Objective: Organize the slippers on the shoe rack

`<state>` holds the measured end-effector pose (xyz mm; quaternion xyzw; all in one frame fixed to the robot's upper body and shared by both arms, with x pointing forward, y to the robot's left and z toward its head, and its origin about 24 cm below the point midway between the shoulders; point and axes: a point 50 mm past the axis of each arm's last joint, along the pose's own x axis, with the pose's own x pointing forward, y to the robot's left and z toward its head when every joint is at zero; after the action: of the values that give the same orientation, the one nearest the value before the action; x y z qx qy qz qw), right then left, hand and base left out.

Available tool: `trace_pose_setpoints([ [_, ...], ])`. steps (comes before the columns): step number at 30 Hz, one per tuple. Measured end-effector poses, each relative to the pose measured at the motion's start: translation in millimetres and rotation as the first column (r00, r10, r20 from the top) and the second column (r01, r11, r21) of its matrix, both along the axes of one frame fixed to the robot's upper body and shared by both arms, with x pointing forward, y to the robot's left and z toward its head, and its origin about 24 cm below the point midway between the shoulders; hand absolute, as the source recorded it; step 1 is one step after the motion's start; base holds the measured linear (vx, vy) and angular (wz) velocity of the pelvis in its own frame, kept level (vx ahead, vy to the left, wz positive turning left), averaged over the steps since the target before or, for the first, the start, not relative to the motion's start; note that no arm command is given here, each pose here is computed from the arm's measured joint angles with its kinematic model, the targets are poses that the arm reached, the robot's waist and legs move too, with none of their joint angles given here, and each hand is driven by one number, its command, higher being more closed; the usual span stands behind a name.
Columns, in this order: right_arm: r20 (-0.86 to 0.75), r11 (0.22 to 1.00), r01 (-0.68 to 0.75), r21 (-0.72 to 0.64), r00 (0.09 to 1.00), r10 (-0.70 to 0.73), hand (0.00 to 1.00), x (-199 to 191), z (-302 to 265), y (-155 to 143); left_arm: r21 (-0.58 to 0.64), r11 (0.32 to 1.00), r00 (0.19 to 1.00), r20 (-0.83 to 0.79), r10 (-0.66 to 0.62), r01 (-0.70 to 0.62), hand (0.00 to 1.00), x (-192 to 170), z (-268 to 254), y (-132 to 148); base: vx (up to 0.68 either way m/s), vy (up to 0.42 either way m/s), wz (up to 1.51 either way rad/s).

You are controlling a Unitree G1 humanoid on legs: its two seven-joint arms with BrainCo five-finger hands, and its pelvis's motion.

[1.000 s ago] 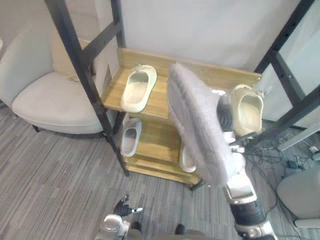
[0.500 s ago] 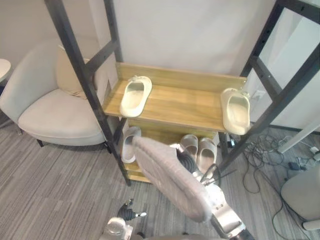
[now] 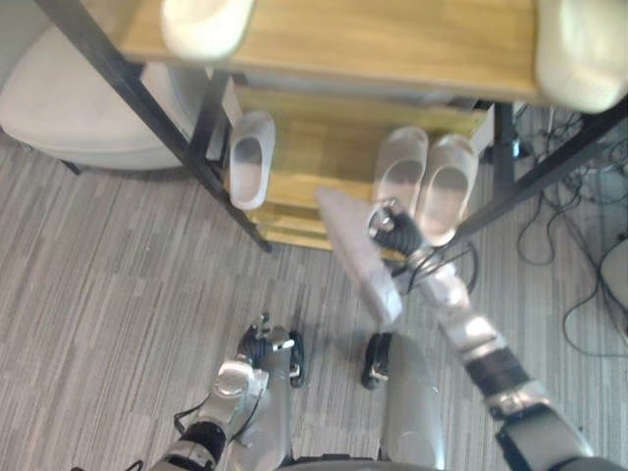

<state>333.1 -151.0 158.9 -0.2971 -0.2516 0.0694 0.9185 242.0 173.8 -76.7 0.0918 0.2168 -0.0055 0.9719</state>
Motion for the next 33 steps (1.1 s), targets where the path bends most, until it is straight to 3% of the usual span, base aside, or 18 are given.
trace_pose_setpoints([
  [7,0.263,0.986,0.145,-0.079,0.957,-0.12,1.0,11.3,58.1,-7.8,-0.062,0.997,0.974,0.218,0.068,-0.056,0.0,33.2,44.5,5.7,-0.05,0.061,0.05],
  [15,0.431,0.963,0.257,-0.077,0.88,-0.2,1.0,15.1,103.6,-7.7,-0.123,0.991,0.944,0.319,0.087,-0.05,0.0,43.7,68.1,-0.1,0.04,-0.007,0.09],
  [27,0.521,0.886,0.462,-0.041,0.766,-0.375,1.0,34.9,150.6,-20.9,-0.168,0.985,0.923,0.37,0.105,-0.045,0.0,51.7,81.9,-5.3,0.06,-0.022,0.08],
  [33,0.489,0.844,0.536,-0.016,0.741,-0.461,1.0,45.4,161.4,-34.8,-0.186,0.981,0.927,0.357,0.113,-0.048,0.0,51.1,79.1,-9.3,0.05,-0.02,0.09],
])
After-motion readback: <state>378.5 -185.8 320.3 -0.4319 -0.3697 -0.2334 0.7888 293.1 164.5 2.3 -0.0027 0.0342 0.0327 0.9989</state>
